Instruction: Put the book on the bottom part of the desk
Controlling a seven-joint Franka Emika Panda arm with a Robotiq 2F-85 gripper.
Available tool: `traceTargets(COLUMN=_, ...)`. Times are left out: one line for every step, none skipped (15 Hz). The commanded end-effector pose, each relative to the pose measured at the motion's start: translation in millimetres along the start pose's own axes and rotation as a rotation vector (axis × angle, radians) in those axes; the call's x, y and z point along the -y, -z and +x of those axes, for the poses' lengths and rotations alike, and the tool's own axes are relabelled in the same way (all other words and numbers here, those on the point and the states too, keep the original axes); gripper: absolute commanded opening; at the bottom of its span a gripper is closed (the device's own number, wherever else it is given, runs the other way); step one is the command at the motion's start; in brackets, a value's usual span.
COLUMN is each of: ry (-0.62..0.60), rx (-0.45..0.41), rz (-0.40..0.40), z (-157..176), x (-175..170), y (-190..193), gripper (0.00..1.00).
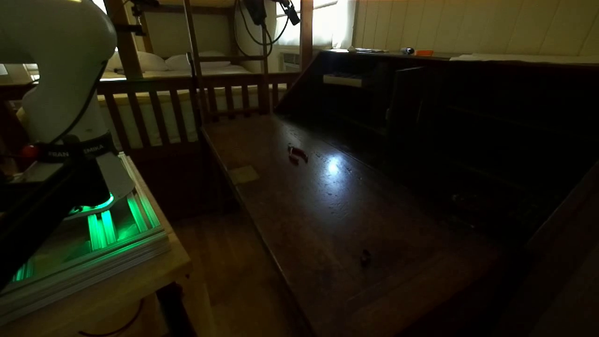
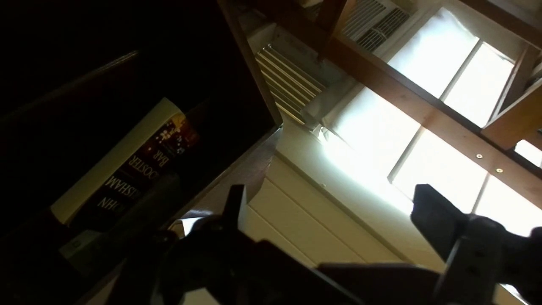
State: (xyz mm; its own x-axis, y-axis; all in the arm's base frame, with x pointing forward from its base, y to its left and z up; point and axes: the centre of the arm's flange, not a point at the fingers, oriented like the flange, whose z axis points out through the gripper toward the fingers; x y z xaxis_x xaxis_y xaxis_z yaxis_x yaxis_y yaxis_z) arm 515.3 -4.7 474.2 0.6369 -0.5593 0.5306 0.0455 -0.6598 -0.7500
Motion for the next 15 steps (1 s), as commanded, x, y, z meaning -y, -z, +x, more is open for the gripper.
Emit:
traceTargets(ry=-0.008, rx=-0.009, rz=0.019, z=3, x=-10, y=-4, gripper=1.0)
traceTargets(ry=-0.02, rx=-0.025, rz=0.023, z=5, x=-21, y=-9, gripper=1.0)
traceTargets(ry=-0.052, rx=-0.028, rz=0.037, z=5, x=-34, y=-16, gripper=1.0)
traceTargets(ry=-0.079, rx=-0.028, rz=0.043, z=4, x=-44, y=-21, gripper=1.0)
traceTargets(ry=-0.104, rx=-0.025, rz=0.067, z=4, x=-55, y=-28, gripper=1.0)
traceTargets(ry=-0.131, rx=-0.02, rz=0.094, z=2, x=-66, y=-35, gripper=1.0)
traceTargets(ry=-0.16, rx=-0.019, rz=0.119, z=1, x=-76, y=-41, gripper=1.0)
traceTargets(ry=-0.18, rx=-0.015, rz=0.133, z=-2, x=-86, y=-48, gripper=1.0)
traceTargets(ry=-0.197, rx=-0.022, rz=0.152, z=-4, x=-94, y=-54, gripper=1.0)
traceTargets(ry=-0.211, rx=-0.024, rz=0.164, z=-7, x=-101, y=-60, gripper=1.0)
traceTargets(ry=-0.221, rx=-0.037, rz=0.178, z=-10, x=-107, y=-69, gripper=1.0)
traceTargets(ry=-0.229, rx=-0.045, rz=0.188, z=-13, x=-110, y=-78, gripper=1.0)
traceTargets(ry=-0.237, rx=-0.048, rz=0.191, z=-17, x=-114, y=-88, gripper=1.0)
traceTargets(ry=-0.248, rx=-0.051, rz=0.199, z=-23, x=-115, y=-100, gripper=1.0)
traceTargets(ry=-0.262, rx=-0.06, rz=0.196, z=-28, x=-121, y=-113, gripper=1.0)
